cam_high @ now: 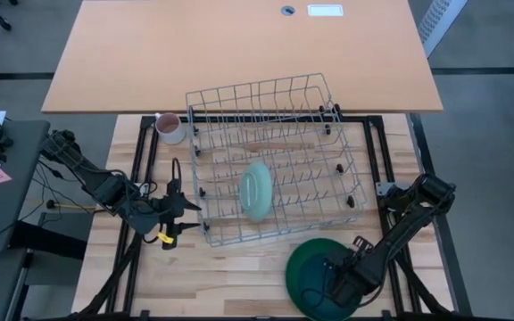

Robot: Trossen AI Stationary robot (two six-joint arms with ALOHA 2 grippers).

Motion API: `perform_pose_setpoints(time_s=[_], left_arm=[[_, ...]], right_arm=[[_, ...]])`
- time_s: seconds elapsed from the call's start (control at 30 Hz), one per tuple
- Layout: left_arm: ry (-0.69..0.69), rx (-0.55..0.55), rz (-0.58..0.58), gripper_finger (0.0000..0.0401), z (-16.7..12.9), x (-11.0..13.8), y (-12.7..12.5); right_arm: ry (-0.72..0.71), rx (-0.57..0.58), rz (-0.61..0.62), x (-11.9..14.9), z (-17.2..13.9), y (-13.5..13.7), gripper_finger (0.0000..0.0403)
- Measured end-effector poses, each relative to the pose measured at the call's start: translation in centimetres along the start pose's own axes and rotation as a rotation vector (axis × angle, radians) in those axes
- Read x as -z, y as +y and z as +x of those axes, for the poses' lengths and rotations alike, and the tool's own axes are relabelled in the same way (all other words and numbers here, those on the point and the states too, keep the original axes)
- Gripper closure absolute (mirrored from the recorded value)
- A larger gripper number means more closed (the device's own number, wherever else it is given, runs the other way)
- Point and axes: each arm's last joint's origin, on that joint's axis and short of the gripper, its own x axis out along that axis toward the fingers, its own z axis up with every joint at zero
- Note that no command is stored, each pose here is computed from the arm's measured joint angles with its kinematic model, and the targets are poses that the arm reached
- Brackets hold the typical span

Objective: Sort dishes
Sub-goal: Put the dark blue plate in the dish rack

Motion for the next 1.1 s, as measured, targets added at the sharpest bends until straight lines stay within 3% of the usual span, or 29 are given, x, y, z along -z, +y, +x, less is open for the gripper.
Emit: perform_pose_setpoints(time_s=[0.27, 0.43, 0.6, 0.87, 1.0, 1.1], left_arm=[[-0.009, -0.019, 0.034, 0.0202, 0.0, 0.0, 0.1], [-0.031, -0.011, 0.056, 0.0202, 0.0, -0.3, -0.1], [-0.055, -0.001, 0.052, 0.0202, 0.0, -0.5, -0.2], [-0.053, -0.002, 0.061, 0.0202, 0.0, -0.5, -0.2], [-0.054, -0.004, 0.064, 0.0202, 0.0, -0.5, -0.2], [-0.055, -0.008, 0.072, 0.0202, 0.0, -0.5, -0.1]], right_arm=[[-0.017, -0.016, -0.011, -0.1, -1.0, -0.6, 0.0396], [-0.032, -0.105, -0.053, -0.6, -4.8, -1.7, 0.0398], [-0.06, -0.176, -0.004, -1.6, -8.5, -3.9, 0.0398], [-0.176, -0.194, -0.009, -2.9, -10.8, -6.6, 0.0398], [-0.265, -0.234, -0.003, -3.8, -11.9, -7.8, 0.0398], [-0.425, -0.316, -0.041, -4.4, -13.5, -8.6, 0.0398]])
